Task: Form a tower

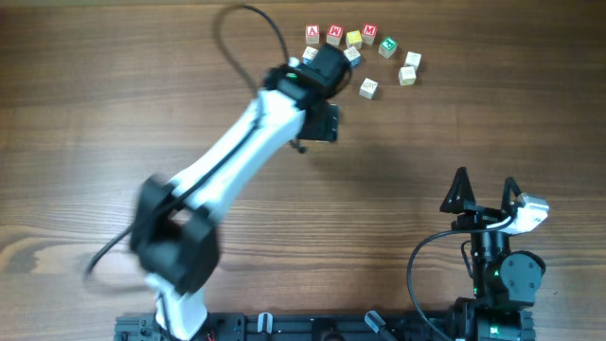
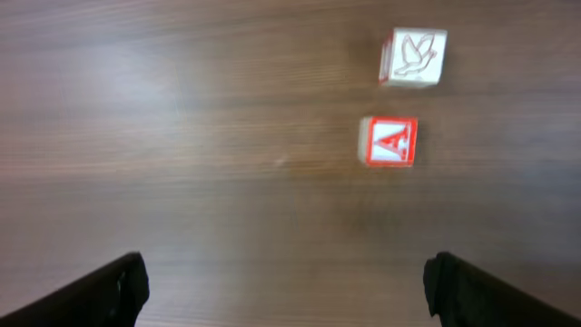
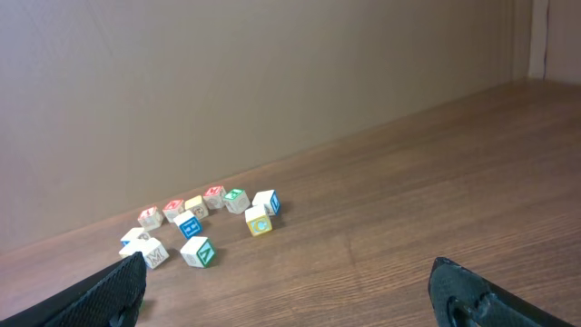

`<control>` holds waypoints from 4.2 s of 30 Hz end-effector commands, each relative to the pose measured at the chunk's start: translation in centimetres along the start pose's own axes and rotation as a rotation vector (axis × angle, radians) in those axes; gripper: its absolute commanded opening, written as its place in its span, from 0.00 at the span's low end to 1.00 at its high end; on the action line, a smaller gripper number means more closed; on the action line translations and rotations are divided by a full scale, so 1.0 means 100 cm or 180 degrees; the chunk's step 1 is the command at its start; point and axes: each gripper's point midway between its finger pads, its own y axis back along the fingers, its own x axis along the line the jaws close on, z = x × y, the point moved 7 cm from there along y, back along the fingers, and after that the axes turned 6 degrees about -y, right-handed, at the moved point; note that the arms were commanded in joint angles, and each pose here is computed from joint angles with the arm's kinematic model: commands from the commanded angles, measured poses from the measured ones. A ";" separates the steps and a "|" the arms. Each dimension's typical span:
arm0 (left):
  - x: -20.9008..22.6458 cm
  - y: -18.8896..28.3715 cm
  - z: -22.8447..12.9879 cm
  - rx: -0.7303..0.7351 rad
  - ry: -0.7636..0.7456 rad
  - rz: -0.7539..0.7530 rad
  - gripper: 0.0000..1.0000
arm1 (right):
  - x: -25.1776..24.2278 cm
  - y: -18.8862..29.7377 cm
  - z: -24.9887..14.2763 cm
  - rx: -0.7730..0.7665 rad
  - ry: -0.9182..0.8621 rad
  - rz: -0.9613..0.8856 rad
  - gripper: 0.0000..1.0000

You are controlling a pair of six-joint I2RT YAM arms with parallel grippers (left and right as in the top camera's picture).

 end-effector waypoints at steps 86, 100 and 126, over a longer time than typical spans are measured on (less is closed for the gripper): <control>0.217 0.089 -0.174 -0.0683 0.2375 0.0689 1.00 | 0.240 -0.225 -0.118 0.3964 0.0556 -0.0326 0.18; 0.217 0.089 -0.174 -0.0683 0.2375 0.0689 1.00 | 0.260 -0.193 -0.134 0.4033 0.0847 -0.0454 0.08; 0.217 0.089 -0.174 -0.0683 0.2375 0.0689 1.00 | 0.241 -0.191 -0.151 0.3929 0.0858 -0.0775 0.09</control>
